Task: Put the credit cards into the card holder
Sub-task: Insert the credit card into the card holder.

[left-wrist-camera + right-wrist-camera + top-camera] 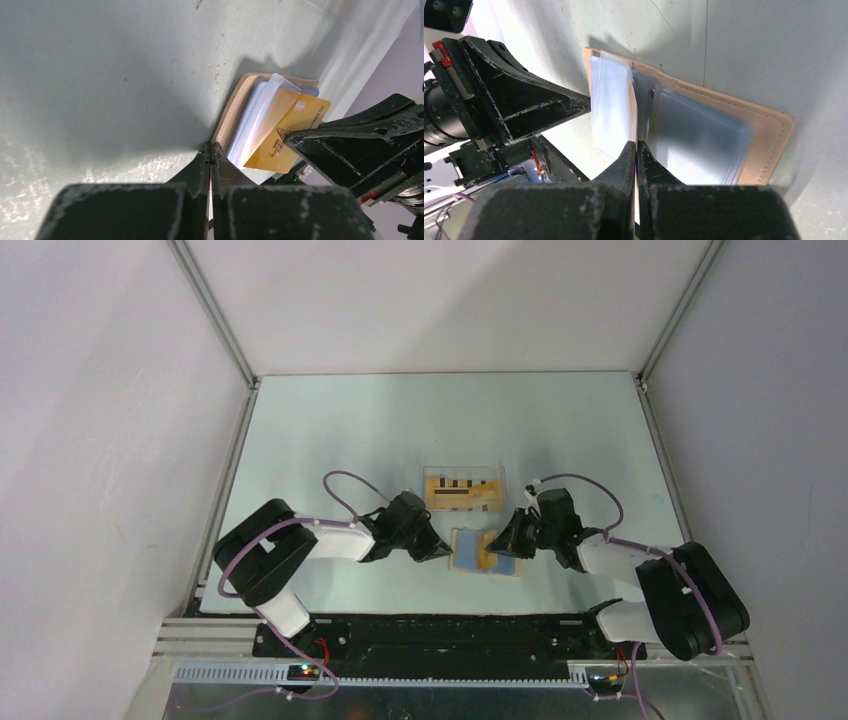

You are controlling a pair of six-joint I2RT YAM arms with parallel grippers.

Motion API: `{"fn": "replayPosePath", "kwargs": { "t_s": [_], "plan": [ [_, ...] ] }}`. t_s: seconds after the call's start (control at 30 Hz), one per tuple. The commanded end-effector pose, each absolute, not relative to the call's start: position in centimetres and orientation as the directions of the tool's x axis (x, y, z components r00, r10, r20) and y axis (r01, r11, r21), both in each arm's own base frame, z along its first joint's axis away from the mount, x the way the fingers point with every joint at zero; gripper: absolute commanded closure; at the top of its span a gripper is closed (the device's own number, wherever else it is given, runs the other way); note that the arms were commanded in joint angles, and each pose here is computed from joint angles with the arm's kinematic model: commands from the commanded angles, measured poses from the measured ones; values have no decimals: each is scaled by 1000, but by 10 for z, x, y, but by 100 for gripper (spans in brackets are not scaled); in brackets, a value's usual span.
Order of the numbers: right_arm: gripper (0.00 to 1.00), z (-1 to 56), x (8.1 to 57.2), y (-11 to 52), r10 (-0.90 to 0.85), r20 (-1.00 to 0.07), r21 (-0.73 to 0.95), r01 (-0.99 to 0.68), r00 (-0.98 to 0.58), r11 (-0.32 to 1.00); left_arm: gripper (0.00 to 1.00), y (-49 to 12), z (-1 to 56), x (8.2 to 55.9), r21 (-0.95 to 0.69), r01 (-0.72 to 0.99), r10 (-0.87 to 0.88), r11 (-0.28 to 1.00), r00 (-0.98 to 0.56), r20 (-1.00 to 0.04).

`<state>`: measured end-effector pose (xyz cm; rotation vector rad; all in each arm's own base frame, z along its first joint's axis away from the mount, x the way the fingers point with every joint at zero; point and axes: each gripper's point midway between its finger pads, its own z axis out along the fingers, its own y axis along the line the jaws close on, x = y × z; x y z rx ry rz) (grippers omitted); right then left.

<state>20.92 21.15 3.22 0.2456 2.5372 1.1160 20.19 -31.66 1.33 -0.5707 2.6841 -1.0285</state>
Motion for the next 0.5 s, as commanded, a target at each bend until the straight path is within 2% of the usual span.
{"fn": "replayPosePath", "kwargs": {
  "t_s": [0.0,0.23,0.47],
  "plan": [
    [100,30,213,202,232,-340,686,-71,-911,725,100,-321,9,198,-662,-263,-396,702,-917,-56],
    [100,34,211,218,181,-362,737,-162,-914,657,100,-323,8,197,-660,-257,-386,706,-921,-54],
    [100,39,212,224,201,-394,763,-198,-897,615,100,-322,8,197,-660,-259,-389,705,-920,-53]
  ]
}}
